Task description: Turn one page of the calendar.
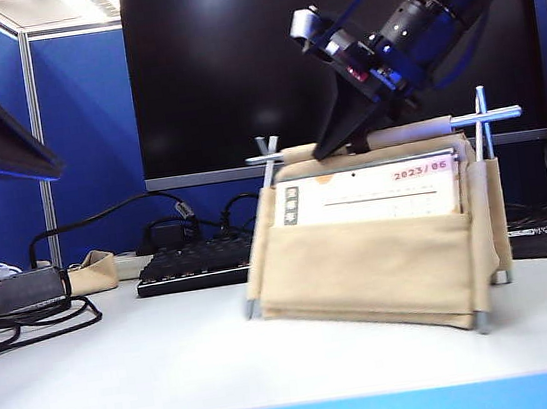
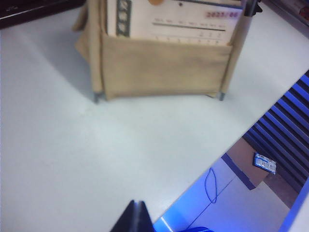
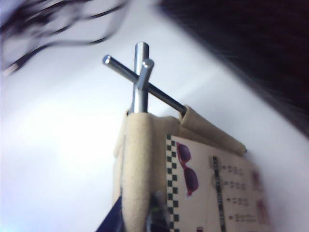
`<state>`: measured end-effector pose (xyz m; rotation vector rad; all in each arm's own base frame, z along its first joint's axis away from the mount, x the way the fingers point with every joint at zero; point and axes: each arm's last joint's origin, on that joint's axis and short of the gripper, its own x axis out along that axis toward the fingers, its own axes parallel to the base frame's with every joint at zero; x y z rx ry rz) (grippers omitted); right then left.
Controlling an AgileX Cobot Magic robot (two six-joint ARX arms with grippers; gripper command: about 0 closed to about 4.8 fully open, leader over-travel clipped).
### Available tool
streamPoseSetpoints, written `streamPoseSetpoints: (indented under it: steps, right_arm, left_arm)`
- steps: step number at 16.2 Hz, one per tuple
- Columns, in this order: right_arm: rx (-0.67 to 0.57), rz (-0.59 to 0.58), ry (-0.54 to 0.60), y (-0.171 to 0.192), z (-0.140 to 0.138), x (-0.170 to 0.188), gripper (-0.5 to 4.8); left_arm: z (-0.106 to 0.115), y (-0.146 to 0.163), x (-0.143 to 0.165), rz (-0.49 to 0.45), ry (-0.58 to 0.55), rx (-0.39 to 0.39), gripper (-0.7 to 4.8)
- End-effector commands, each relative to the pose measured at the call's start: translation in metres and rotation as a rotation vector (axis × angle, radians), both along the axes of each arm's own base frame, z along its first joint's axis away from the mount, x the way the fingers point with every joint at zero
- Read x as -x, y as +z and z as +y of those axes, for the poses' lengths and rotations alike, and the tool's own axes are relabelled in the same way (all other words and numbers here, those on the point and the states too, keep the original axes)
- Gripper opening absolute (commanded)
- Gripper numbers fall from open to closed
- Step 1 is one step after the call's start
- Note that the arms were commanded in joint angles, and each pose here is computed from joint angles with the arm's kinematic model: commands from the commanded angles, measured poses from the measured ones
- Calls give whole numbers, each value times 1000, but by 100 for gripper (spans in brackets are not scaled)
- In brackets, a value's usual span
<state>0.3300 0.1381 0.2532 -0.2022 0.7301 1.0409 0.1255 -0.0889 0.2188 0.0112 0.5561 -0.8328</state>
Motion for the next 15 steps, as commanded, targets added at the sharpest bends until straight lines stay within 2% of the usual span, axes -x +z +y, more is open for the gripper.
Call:
streamPoseSetpoints:
  steps: [1,2,4,6,10,11,12,13,14,15]
  right_arm:
    - [101,26,117,-10,-4,10,-4]
    - [119,33,122,-11,-5,12,-5]
    - [216,-56,315,-14,-8,20,-4]
    - [285,-87,403,-11,-7,24,-4]
    - [286,-144,387,8,-5,18,3]
    - [274,-140,357,15,-4,16,52]
    - [259,-132,320,21,-4,14,138]
    - [239,-125,299,25,-3,13,264]
    - [224,-126,292,29,-3,13,312]
    - [189,-135,290,34,-2,14,315]
  left_arm:
    - [0,1,0,-8,-4,7,-5]
    - [0,1,0,-9,-3,7,-5]
    - [0,2,-1,-24,1,10,-5]
    - [0,2,-1,-26,1,9,-5]
    - [-1,2,-1,-31,0,8,-5]
    - [-1,3,-1,-38,-3,5,-5]
    - [-1,3,-1,-48,-6,0,-5]
    - [-1,4,-2,-62,3,3,-5]
    - [-1,5,-3,-72,7,7,-5]
    - [-1,7,-3,-93,10,18,-5]
